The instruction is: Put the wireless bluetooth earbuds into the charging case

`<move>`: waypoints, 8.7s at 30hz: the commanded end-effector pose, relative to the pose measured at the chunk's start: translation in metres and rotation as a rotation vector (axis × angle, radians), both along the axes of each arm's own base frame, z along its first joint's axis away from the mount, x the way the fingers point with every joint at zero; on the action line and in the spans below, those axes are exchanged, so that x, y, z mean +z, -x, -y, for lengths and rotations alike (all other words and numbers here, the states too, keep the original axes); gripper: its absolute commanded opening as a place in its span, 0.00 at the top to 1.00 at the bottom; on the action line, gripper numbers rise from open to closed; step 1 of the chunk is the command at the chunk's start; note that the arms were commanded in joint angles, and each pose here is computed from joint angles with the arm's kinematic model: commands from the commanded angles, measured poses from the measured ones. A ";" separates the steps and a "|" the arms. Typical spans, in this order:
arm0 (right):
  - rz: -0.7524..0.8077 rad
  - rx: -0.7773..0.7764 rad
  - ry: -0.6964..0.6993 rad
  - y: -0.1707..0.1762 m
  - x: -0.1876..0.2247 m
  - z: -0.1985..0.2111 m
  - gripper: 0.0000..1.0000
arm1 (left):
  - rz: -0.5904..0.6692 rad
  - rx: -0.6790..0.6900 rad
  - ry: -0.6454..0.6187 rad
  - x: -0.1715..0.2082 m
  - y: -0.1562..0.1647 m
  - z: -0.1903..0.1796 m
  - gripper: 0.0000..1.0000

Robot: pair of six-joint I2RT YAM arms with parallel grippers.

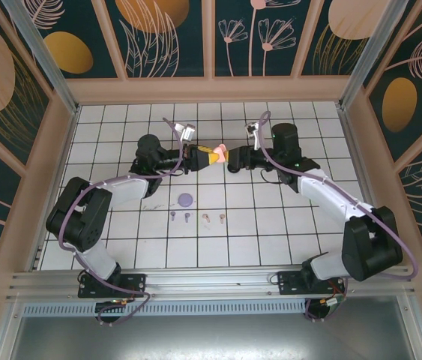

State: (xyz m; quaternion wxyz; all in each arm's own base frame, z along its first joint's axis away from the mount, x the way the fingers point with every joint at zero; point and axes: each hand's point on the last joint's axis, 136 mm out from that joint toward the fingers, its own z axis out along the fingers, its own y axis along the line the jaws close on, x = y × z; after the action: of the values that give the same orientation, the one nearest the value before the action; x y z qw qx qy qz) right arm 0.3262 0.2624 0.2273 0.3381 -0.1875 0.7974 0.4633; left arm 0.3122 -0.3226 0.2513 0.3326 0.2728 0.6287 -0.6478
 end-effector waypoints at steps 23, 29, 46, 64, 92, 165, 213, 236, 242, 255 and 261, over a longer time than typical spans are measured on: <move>0.045 -0.037 0.054 -0.021 0.029 -0.011 1.00 | 0.015 0.070 -0.006 -0.005 -0.016 0.009 0.61; 0.041 -0.092 0.143 -0.028 0.028 0.000 1.00 | 0.036 0.131 0.009 0.006 -0.027 0.002 0.40; 0.173 -0.100 0.585 -0.042 -0.021 0.041 1.00 | 0.182 -0.005 -0.402 -0.012 -0.024 -0.015 0.18; 0.290 0.007 0.677 -0.023 -0.009 0.006 1.00 | 0.122 -0.199 -0.485 -0.035 -0.024 -0.007 0.26; 0.314 0.044 0.687 -0.018 -0.007 -0.017 1.00 | 0.095 -0.261 -0.415 -0.033 -0.026 0.002 0.52; -0.254 -0.116 0.918 0.106 -0.193 -0.071 0.54 | 0.263 0.818 -0.181 0.050 -0.101 -0.139 1.00; -0.241 -0.169 0.911 0.097 -0.180 -0.073 0.82 | 0.271 0.726 -0.157 0.047 -0.091 -0.128 1.00; 0.212 -0.335 0.343 -0.013 0.108 -0.016 0.83 | 0.673 0.516 -0.085 0.040 -0.020 -0.066 1.00; 0.352 -0.228 0.237 0.000 0.148 -0.031 0.83 | 0.778 0.458 -0.049 0.035 0.000 -0.042 1.00; 0.457 -0.078 0.105 0.040 0.147 -0.036 0.83 | 0.888 0.389 0.018 0.042 0.017 -0.022 1.00; 0.441 -0.052 0.074 0.046 0.139 -0.044 0.83 | 0.893 0.376 0.025 0.042 0.018 -0.020 1.00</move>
State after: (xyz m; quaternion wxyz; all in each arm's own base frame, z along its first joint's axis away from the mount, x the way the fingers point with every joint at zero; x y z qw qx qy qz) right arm 0.2888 0.2990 0.3470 0.4881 -0.2656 0.7568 0.3442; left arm 0.3012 -0.2988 0.2767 0.6665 0.3854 0.4943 -0.4036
